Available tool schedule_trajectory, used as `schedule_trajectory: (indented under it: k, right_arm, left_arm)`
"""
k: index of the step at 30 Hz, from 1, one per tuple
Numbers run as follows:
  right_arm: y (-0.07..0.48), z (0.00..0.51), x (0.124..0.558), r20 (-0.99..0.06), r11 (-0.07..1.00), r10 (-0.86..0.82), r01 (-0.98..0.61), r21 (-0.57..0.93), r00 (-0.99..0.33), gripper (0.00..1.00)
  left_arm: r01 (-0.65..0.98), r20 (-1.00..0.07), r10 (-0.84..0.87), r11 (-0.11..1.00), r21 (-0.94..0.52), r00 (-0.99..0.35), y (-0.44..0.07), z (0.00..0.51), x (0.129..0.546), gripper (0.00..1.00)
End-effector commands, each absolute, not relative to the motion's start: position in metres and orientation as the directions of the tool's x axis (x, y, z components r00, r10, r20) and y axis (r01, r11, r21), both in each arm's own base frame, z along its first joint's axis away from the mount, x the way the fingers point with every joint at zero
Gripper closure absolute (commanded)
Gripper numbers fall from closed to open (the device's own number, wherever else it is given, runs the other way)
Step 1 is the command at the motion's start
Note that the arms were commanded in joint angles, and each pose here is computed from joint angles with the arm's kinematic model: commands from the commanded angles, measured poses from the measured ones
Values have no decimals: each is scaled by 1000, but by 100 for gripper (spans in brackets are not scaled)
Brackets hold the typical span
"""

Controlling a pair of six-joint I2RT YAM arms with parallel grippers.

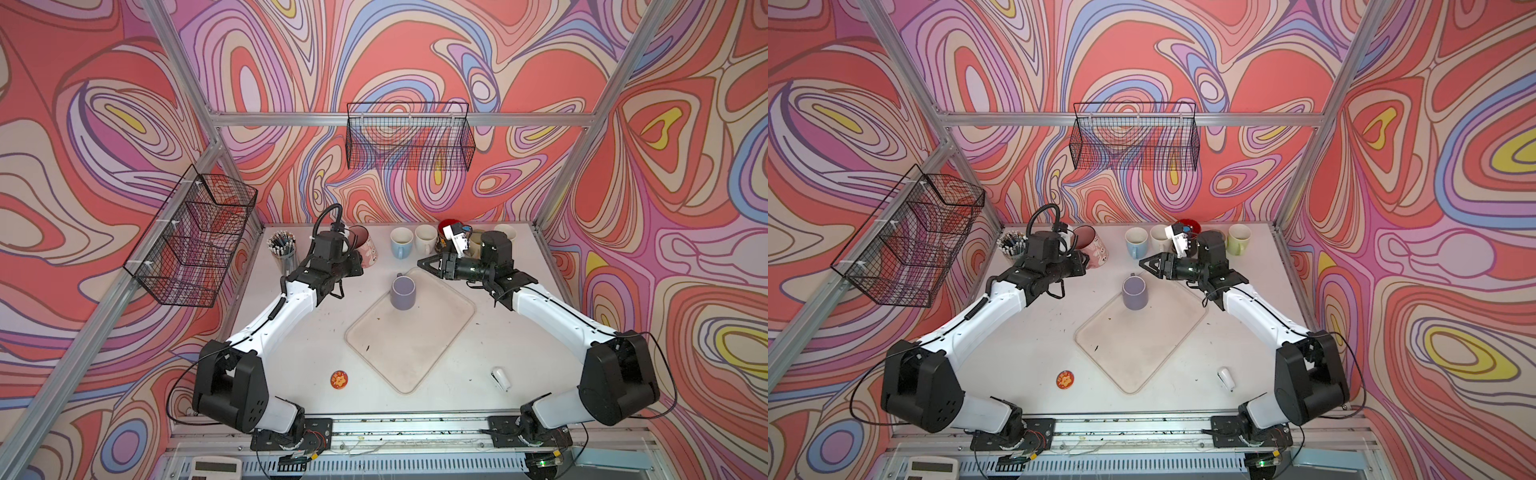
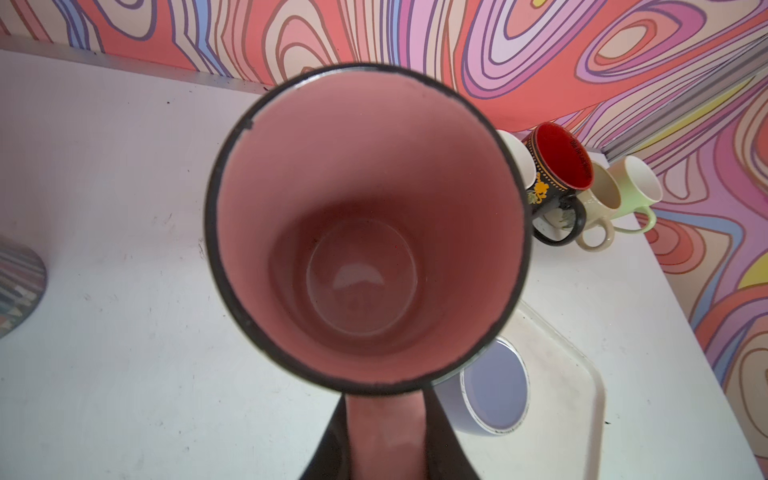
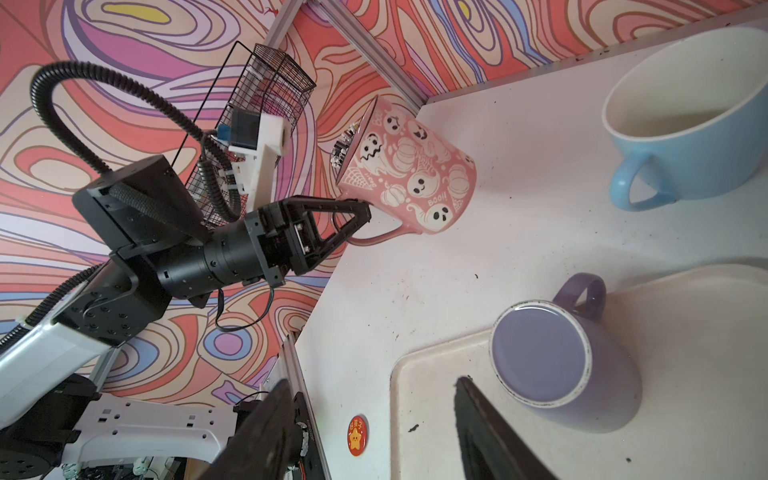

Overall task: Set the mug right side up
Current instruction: 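Carry the pink mug upright with the left gripper toward the pencil cup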

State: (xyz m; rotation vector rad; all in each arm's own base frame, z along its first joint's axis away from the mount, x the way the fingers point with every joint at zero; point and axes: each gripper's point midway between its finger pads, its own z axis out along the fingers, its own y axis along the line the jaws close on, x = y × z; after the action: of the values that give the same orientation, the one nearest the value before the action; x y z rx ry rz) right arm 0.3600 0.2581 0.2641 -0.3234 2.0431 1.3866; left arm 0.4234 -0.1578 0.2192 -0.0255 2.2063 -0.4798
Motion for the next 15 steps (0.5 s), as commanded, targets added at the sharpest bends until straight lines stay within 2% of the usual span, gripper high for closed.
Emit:
schedule_trajectory:
  k: [1, 15]
  right_arm:
    - [259, 250, 363, -630, 426, 128, -531, 732, -766, 37]
    - [256, 234, 361, -630, 459, 95, -527, 715, -771, 36]
  left_arm:
    - [233, -869, -150, 929, -286, -471, -162, 272, 456, 100]
    - [255, -872, -80, 940, -227, -482, -182, 238, 522, 100]
